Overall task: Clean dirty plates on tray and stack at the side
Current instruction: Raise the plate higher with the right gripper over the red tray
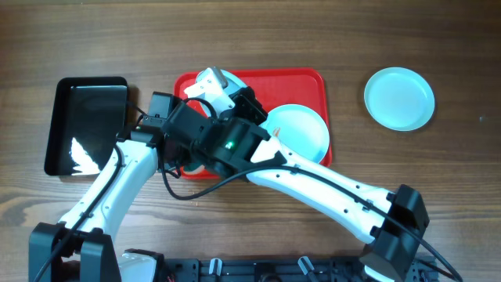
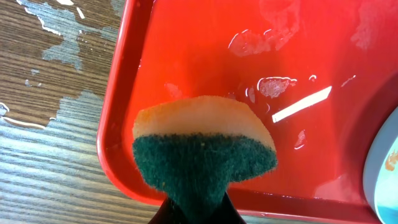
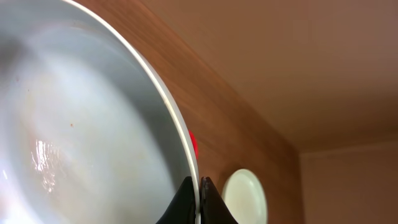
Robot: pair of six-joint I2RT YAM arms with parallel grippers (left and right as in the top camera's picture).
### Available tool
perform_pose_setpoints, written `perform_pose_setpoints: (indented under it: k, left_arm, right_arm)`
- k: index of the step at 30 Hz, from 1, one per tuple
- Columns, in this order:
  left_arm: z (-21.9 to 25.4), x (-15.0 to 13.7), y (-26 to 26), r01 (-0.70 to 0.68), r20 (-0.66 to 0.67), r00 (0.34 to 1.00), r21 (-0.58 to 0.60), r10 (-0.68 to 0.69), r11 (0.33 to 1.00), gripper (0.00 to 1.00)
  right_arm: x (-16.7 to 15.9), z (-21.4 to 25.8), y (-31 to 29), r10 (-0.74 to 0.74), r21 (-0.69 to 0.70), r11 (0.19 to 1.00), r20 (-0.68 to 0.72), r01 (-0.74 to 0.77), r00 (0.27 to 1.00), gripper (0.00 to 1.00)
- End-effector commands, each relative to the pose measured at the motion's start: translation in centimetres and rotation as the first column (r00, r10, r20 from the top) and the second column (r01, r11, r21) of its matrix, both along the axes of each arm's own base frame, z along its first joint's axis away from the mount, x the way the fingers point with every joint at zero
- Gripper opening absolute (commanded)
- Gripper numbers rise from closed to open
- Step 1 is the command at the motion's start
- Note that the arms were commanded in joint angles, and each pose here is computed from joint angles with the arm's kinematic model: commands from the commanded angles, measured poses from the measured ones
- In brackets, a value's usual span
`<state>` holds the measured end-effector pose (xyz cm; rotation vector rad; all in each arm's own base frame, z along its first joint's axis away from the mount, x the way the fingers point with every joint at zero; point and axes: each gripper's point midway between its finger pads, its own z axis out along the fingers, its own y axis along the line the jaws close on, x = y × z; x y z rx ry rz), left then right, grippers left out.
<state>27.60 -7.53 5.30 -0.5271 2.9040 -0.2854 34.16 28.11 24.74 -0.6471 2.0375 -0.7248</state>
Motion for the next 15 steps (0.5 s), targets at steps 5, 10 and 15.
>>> perform_pose_setpoints:
  k: [5,10,15]
  left_arm:
    - [-0.2,-0.2,0.4,-0.014,-0.005,1.000,0.013,0.014,1.000,0.04]
    - [-0.2,-0.2,0.4,-0.014,-0.002,1.000,0.012,0.014,1.000,0.04]
    - [-0.2,-0.2,0.4,-0.014,-0.002,1.000,0.012,0.014,1.000,0.04]
  right_arm:
    - [4.2,-1.2,-6.9,-0.225,0.325,0.908,-0.154,0.265,0.962,0.04]
    - [6.3,0.4,-12.8,-0.269,0.521,0.766,-0.273,0.377,0.924,0.04]
    - [8.1,1.1,-21.1,-0.322,0.654,0.570,-0.379,0.498,0.867,0.04]
